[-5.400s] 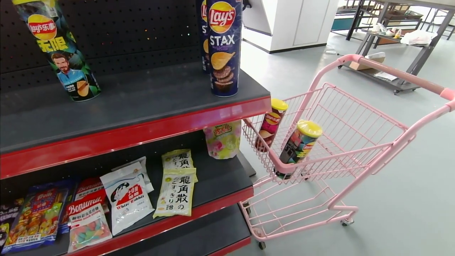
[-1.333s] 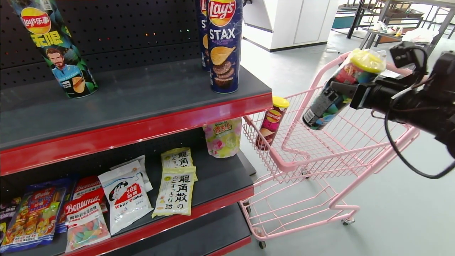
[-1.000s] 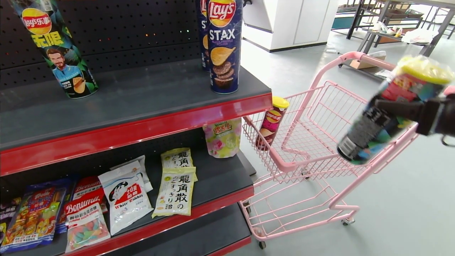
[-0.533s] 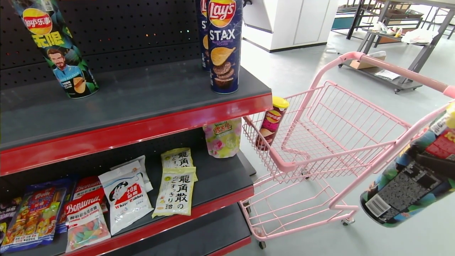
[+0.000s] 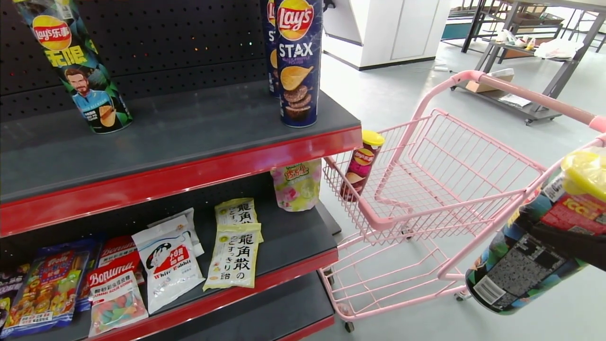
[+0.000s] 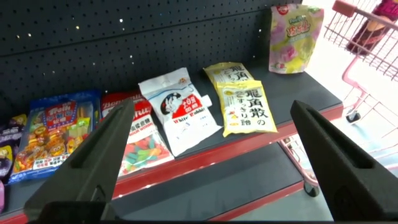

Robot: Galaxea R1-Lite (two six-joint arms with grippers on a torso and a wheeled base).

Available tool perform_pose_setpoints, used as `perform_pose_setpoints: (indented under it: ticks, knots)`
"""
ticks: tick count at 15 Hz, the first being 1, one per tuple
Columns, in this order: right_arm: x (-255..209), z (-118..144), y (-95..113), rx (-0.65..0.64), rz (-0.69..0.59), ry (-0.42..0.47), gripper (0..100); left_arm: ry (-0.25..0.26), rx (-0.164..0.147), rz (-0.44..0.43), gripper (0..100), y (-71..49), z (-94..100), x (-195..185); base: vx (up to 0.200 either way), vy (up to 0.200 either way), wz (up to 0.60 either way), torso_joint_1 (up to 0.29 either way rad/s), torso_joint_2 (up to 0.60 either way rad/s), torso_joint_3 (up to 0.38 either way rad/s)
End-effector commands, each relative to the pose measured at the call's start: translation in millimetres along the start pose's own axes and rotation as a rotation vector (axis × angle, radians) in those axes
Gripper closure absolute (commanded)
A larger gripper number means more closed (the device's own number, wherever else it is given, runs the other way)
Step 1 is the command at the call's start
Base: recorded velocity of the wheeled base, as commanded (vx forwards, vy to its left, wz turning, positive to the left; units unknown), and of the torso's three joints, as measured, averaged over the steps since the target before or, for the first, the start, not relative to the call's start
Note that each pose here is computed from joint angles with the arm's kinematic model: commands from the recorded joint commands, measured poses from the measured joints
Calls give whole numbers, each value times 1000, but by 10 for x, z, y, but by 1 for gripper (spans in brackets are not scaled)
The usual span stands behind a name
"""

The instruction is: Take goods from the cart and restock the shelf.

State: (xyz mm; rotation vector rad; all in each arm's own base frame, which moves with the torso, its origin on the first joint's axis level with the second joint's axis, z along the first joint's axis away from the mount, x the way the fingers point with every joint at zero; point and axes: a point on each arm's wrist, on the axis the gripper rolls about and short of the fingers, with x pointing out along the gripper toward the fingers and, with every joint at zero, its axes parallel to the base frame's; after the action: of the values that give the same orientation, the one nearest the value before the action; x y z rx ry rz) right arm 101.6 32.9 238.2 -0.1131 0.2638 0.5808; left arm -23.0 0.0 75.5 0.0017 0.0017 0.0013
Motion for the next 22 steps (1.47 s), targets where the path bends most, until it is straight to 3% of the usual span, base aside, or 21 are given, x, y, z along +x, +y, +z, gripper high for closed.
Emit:
perform_pose_setpoints:
  ticks: [1,14,20,22]
  knots:
    - [2,12,1,-4,5,-4,100,1,0,0,0,0,-1,1,0,0,0,76,-349,-251]
    - [41,18,-11,-37,8,7,100,1,-2,2,0,0,-1,1,0,0,0,175,-538,-357]
    - [51,0,-20,-64,-6,17,100,1,-2,2,0,0,-1,1,0,0,0,132,-331,-199]
    - [58,-9,-21,-64,-17,23,100,1,-2,2,0,0,-1,1,0,0,600,7,-27,-17]
